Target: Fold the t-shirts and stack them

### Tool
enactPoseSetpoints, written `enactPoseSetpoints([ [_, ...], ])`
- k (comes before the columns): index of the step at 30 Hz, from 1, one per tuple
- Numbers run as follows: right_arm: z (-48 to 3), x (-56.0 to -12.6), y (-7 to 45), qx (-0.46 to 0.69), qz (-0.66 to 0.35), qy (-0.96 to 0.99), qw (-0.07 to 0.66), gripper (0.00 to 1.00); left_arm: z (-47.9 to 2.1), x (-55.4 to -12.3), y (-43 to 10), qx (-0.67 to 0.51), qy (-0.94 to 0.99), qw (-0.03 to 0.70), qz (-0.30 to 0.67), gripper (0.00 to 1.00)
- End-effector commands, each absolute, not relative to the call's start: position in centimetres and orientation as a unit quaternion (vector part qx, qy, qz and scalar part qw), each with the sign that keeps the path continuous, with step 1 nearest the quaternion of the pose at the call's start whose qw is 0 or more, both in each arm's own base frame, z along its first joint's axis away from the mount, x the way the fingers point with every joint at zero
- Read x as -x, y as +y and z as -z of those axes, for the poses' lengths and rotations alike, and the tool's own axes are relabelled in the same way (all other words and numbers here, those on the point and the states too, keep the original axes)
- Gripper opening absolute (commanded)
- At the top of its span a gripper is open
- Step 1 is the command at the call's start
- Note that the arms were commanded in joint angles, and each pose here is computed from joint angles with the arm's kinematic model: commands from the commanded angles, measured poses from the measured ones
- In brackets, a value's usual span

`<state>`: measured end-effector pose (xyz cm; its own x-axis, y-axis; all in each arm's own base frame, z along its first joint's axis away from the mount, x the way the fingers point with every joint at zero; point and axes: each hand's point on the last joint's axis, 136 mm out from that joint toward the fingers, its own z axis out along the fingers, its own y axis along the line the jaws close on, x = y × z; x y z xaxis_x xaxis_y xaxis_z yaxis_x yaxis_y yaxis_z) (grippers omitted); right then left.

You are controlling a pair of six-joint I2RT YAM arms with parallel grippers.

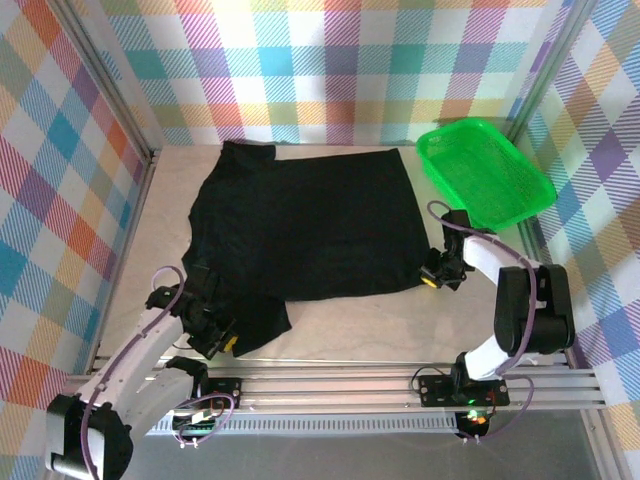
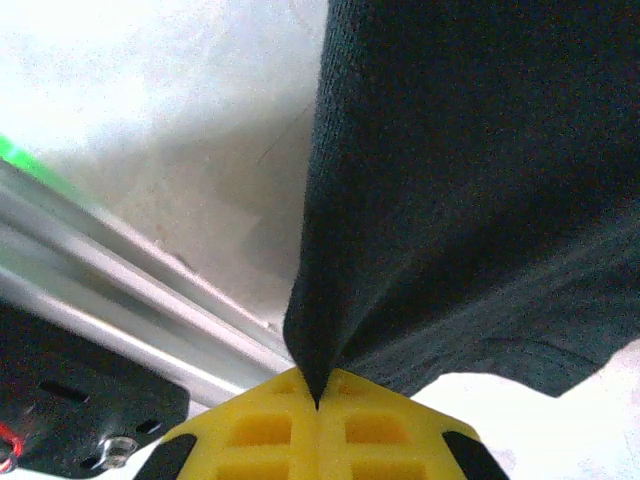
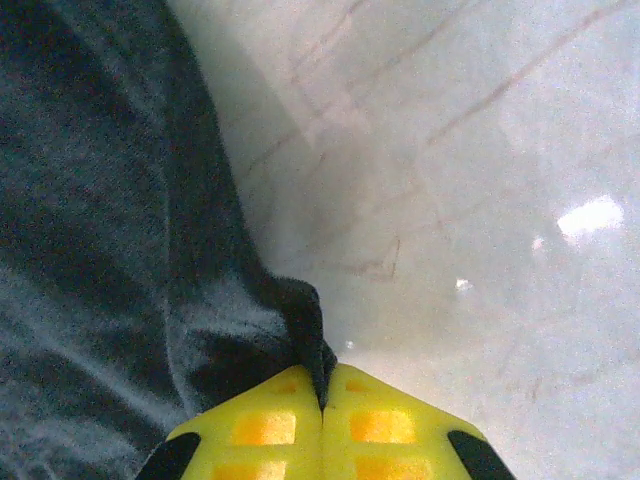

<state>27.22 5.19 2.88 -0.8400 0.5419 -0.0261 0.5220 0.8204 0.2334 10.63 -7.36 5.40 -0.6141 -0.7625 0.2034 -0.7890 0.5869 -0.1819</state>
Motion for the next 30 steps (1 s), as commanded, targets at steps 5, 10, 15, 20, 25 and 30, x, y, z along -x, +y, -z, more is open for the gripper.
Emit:
enactPoseSetpoints([
  [5,-5.2,-21.8,5.6,-0.262,-0.083,0.961,0.020,0.00,-6.5,-6.5,-7.5,-0.444,-0.881,0.103,-0.126,0.00],
  [10,-7.7,-18.2,5.9,-0.267,-0.087,0.960,0.018,0.00,-8.7,-6.5,-7.1,-0.443,-0.882,0.067,-0.144,0.00],
  [15,-8.0,-17.3,6.2,-0.265,-0.100,0.959,0.017,0.00,-11.7,-9.3,-7.6,-0.435,-0.878,-0.009,-0.201,0.00],
  [20,-8.0,-19.2,7.0,-0.259,-0.111,0.959,0.013,0.00,-13.5,-14.1,-8.6,-0.429,-0.870,-0.063,-0.235,0.00],
  [25,-8.5,-21.1,7.4,-0.273,-0.118,0.954,0.020,0.00,-15.7,-20.1,-9.2,-0.431,-0.859,-0.118,-0.252,0.00],
  [30,-9.5,-23.7,7.4,-0.304,-0.127,0.944,0.030,0.00,-17.7,-25.9,-9.4,-0.435,-0.848,-0.153,-0.263,0.00],
])
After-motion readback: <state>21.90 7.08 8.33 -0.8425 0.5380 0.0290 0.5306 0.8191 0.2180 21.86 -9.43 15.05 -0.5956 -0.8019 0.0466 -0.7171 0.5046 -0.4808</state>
